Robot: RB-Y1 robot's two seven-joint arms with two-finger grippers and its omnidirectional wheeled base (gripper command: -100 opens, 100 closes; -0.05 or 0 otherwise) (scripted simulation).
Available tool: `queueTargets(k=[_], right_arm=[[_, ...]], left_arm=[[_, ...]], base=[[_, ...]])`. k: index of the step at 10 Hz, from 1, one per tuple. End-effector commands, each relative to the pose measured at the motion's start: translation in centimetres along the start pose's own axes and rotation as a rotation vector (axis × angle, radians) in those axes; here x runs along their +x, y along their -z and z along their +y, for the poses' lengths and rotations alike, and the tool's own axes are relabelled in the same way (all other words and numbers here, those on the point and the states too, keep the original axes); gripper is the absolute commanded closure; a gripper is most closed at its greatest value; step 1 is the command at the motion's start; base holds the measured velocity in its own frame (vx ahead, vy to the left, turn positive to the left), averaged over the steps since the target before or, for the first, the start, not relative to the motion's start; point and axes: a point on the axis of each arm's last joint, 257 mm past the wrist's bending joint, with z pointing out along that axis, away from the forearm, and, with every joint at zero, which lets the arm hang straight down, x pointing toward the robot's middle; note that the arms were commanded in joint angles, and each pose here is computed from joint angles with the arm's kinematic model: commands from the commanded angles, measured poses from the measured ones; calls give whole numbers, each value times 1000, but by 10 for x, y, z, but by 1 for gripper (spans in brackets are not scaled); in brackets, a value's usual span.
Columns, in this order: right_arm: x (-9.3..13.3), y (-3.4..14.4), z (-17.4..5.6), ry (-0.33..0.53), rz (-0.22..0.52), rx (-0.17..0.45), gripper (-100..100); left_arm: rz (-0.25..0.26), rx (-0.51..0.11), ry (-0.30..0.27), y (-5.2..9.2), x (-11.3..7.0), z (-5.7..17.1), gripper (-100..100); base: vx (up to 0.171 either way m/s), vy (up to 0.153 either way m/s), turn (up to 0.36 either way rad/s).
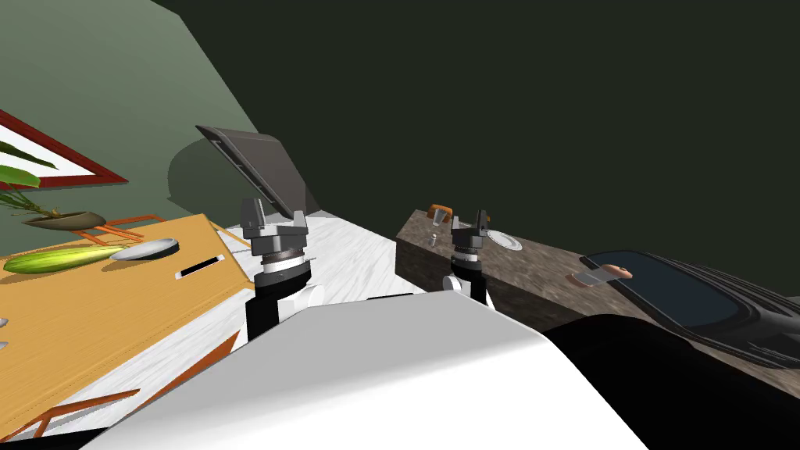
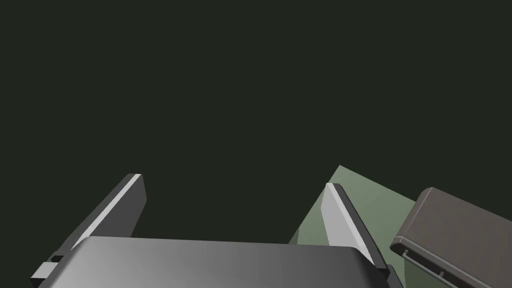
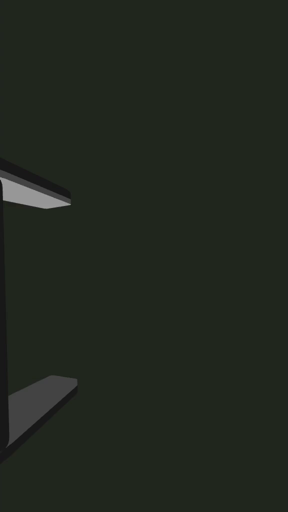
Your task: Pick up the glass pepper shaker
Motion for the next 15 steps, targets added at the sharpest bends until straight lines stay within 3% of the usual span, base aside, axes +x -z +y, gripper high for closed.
queueTargets(k=[1,4,7,15], right_arm=[[2,0,-8,44,42,24,-100],[-3,3,-34,165,94,87,-100],[-22,7,-70,318,110,168,-100],[-90,32,-151,674,108,393,-100]], left_arm=[[0,0,0,0,0,0,0],[0,0,0,0,0,0,0],[0,0,0,0,0,0,0],[0,0,0,0,0,0,0]], base=[[4,32,-38],[28,107,-84],[21,175,-119],[14,166,-105]])
